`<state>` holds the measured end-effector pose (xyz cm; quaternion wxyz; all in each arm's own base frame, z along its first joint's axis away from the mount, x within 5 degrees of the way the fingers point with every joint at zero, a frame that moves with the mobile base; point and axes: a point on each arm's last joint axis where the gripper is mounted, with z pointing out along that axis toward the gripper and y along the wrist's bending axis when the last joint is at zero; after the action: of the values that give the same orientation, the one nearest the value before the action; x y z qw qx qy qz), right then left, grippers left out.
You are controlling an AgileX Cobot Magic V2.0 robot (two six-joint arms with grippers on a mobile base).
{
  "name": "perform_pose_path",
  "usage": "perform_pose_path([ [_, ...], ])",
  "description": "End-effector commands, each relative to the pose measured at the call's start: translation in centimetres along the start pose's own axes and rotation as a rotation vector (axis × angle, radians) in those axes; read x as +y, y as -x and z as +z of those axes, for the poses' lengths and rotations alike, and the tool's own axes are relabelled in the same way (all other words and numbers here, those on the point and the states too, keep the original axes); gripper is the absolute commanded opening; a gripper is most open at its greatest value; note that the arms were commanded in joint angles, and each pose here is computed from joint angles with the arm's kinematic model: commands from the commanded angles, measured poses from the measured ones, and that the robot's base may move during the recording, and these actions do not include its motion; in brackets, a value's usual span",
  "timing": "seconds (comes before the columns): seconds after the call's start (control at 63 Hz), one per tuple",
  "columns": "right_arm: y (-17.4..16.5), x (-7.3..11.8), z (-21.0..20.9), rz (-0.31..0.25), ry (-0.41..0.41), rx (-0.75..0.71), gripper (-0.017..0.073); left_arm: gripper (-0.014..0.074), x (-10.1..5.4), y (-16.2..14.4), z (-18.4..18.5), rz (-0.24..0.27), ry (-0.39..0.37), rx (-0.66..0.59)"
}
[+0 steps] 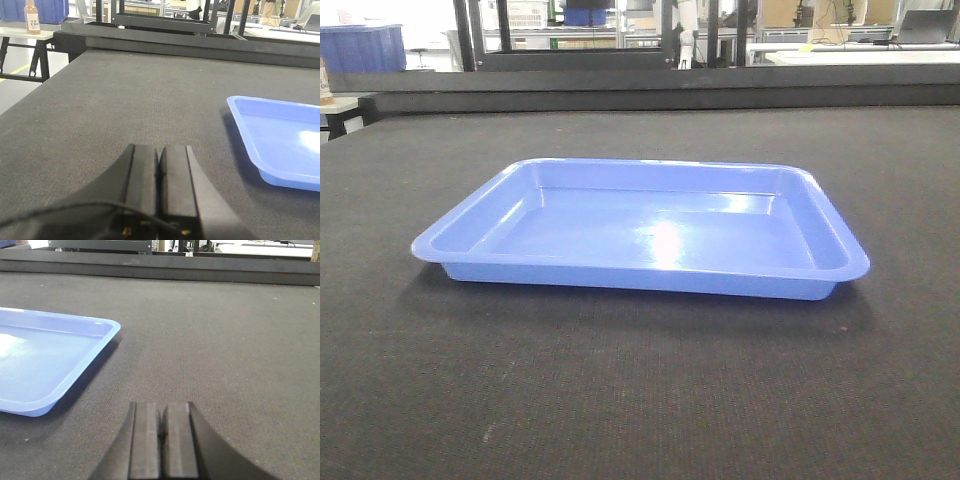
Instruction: Grab blue tray and place on right shelf
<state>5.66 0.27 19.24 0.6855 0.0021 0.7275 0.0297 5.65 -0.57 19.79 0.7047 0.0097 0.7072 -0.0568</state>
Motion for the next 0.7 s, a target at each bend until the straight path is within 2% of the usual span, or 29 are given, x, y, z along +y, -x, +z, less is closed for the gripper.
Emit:
perform_pose_path([
  [0.0,1.68,0.02,-0.36,-0.002,0.0,-0.132,0.0055,-0.0048,0.07,-0.17,-0.01,-0.007,-0.001,-0.069],
  [0.682,1.9,0.01,-0.4,-0.002,-0.001,-0.157,0.0055,-0.0048,0.08,-0.07,-0.02,-0.007,0.0,-0.08],
])
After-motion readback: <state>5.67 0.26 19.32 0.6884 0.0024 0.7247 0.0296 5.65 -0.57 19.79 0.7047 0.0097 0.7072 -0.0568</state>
